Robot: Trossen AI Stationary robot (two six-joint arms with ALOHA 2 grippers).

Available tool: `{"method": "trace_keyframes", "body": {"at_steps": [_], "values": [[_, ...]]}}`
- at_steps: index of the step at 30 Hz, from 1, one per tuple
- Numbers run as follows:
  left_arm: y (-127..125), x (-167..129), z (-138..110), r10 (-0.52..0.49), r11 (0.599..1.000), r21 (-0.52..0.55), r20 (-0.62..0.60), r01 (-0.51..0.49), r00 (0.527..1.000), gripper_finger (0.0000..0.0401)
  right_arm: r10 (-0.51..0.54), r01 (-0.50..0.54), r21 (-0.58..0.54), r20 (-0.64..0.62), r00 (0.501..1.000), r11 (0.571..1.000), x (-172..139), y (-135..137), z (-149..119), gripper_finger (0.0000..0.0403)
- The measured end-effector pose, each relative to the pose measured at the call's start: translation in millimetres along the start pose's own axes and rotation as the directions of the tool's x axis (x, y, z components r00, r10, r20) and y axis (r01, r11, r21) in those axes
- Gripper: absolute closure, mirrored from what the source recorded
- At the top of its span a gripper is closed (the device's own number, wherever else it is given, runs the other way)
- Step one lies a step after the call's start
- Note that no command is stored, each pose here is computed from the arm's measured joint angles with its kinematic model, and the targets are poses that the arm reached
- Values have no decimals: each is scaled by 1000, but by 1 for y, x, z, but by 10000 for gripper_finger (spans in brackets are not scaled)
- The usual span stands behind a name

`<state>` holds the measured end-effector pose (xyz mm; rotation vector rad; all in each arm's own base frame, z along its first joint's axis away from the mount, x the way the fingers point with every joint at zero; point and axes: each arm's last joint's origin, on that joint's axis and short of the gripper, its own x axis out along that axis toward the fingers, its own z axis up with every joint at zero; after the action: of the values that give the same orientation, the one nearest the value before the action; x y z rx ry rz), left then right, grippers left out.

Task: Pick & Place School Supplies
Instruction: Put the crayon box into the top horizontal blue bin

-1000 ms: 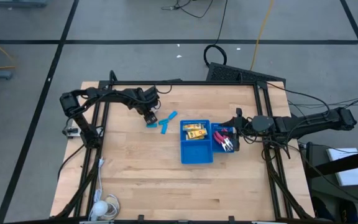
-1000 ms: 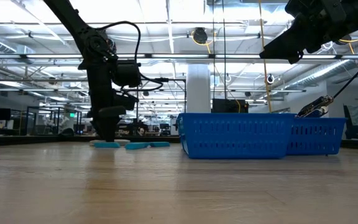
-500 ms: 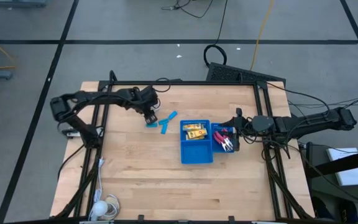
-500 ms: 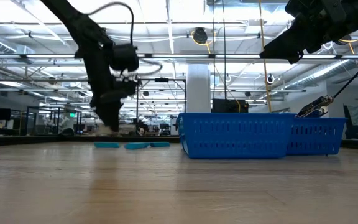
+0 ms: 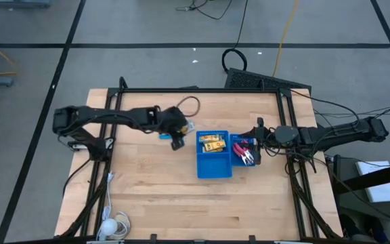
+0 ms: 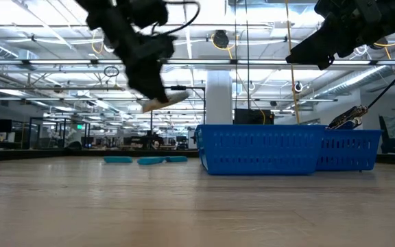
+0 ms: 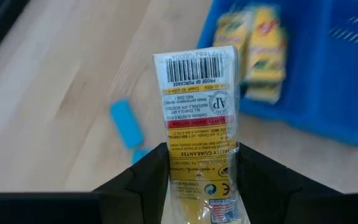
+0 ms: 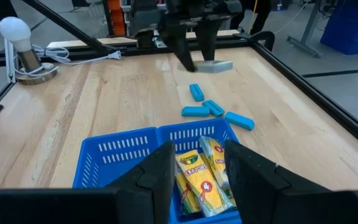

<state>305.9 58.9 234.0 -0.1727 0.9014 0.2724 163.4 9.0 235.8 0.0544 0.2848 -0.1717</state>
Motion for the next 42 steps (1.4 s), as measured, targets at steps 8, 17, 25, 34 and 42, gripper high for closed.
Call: {"method": "trace_keyframes", "body": {"at_steps": [8,17,25,34,42], "values": [[-34,31,49,-46,988,150,20,42,999,227,1,-1,2,8,1000,1000,0,0,1,271],[-47,75,65,-71,971,226,-40,78,997,226,1,-1,2,8,1000,1000,0,0,1,271],[-48,99,56,-65,967,241,-83,84,994,226,1,-1,-9,8,1000,1000,0,0,1,271],[-51,104,55,-71,962,257,-77,89,994,212,1,-1,-10,9,1000,1000,0,0,1,271],[-53,103,55,-85,962,252,-80,103,993,139,1,-1,-13,8,1000,1000,0,0,1,271]]}}
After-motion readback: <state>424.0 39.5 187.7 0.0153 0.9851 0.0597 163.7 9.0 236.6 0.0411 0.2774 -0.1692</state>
